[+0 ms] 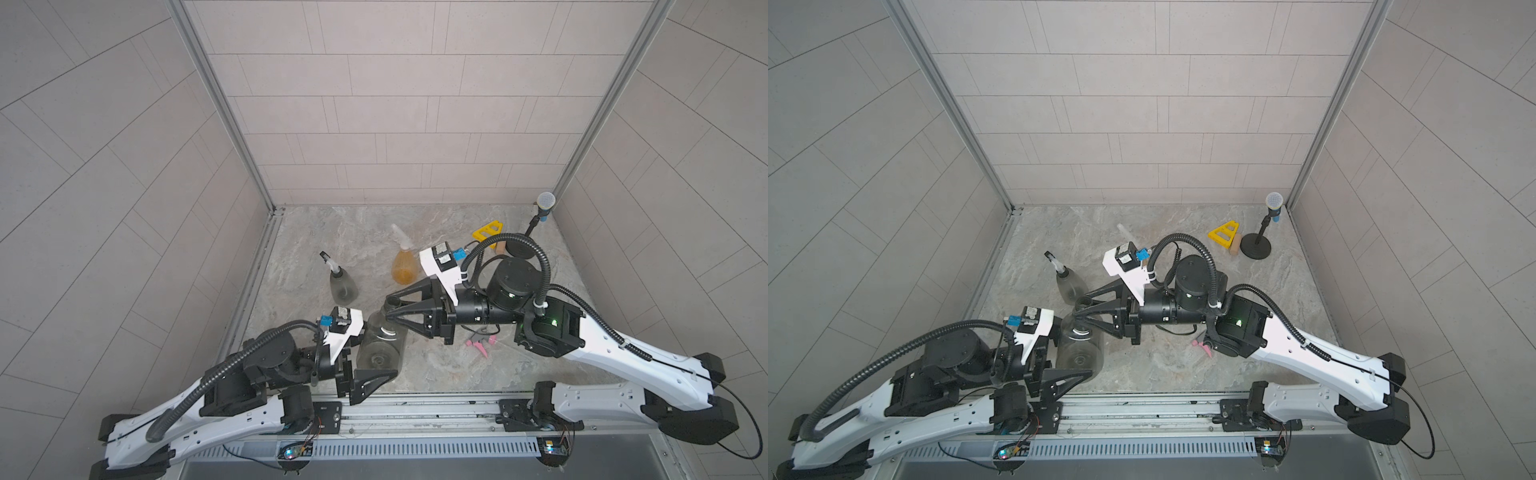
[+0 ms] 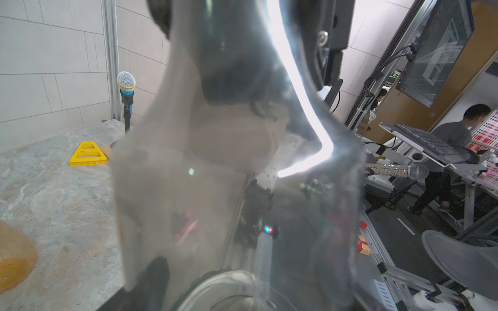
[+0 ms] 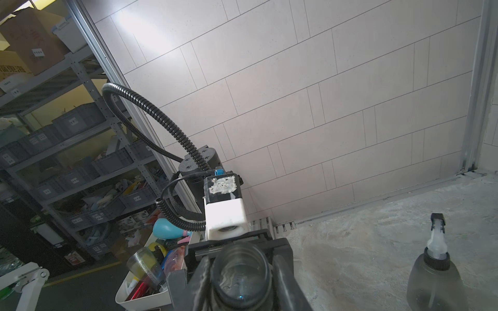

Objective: Attach spray nozzles to spray bottles
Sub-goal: Pick up the spray bottle from the center of the board.

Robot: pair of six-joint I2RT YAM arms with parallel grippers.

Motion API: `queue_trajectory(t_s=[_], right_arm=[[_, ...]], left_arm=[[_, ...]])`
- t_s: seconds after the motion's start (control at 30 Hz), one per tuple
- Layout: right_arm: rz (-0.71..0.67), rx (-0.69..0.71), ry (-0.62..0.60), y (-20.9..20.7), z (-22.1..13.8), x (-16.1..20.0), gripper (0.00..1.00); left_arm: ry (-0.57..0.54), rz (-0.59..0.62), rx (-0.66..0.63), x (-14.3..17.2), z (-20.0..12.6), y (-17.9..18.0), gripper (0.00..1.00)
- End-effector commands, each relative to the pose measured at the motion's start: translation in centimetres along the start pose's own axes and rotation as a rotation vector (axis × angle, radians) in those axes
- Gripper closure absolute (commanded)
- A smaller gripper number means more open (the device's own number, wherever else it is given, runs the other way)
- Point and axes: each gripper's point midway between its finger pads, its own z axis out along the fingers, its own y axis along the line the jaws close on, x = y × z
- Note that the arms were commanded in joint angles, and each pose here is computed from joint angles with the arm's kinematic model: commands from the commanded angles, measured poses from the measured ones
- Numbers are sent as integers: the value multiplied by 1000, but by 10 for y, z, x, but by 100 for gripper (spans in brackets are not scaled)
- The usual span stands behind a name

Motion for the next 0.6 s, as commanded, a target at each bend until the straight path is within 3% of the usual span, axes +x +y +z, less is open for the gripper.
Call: queue_trajectory(t_s=[0.0, 0.3, 0.47, 0.57], right_arm=[[-18, -54, -94, 22, -12, -27, 100], [-9, -35, -93, 19, -14, -25, 100], [-9, -23, -94, 18, -16, -26, 82], [-10, -14, -96, 17, -17, -27, 65]], left_arm=[[-16, 4, -11, -2, 0, 3, 13], [-17, 12, -16, -3, -1, 3, 27], [-14, 18, -17, -3, -1, 3, 39], [-12, 21, -20, -4, -1, 3, 46]])
